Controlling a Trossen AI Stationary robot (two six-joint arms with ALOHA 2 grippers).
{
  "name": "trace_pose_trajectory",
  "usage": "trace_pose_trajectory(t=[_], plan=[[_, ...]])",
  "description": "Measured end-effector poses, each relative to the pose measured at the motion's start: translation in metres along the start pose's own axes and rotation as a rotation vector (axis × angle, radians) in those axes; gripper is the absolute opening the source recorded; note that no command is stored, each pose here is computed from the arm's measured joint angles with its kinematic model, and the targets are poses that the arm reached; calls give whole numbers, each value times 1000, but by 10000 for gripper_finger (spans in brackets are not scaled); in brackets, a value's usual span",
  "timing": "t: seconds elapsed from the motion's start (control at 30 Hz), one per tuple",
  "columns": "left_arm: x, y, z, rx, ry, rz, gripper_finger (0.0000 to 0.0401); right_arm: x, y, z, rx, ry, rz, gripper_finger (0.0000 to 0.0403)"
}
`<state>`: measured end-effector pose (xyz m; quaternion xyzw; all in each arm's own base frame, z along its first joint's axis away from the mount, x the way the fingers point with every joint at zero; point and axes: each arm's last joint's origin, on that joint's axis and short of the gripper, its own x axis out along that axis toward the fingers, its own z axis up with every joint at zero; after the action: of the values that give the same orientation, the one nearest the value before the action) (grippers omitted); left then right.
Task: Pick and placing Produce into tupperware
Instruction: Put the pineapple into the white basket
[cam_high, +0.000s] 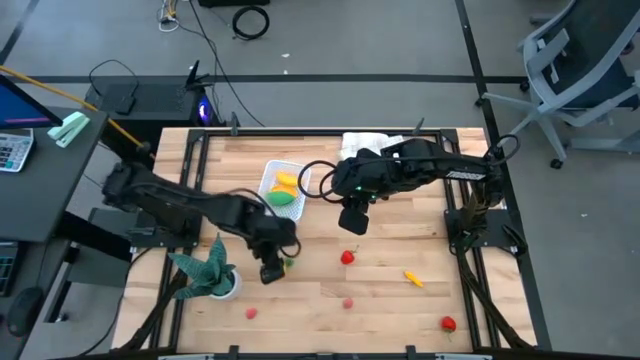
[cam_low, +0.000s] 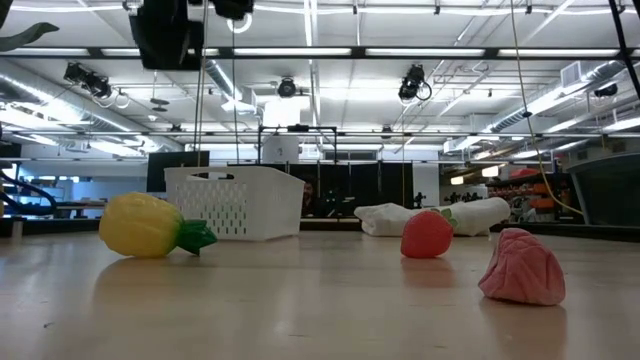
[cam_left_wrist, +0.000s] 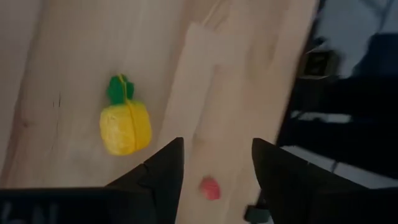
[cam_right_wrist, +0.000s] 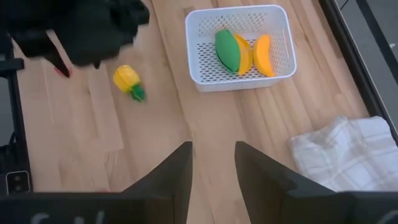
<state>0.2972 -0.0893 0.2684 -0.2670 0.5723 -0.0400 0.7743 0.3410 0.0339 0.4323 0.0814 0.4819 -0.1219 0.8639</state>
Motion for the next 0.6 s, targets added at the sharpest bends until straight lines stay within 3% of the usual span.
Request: trace_pose_trajectory(t=[0.3, 0.6], plan=[[60, 12, 5, 78, 146, 121, 226, 0, 0, 0, 0, 0, 0, 129], [85, 26, 6, 82, 185, 279, 250, 0, 0, 0, 0, 0, -1, 129]])
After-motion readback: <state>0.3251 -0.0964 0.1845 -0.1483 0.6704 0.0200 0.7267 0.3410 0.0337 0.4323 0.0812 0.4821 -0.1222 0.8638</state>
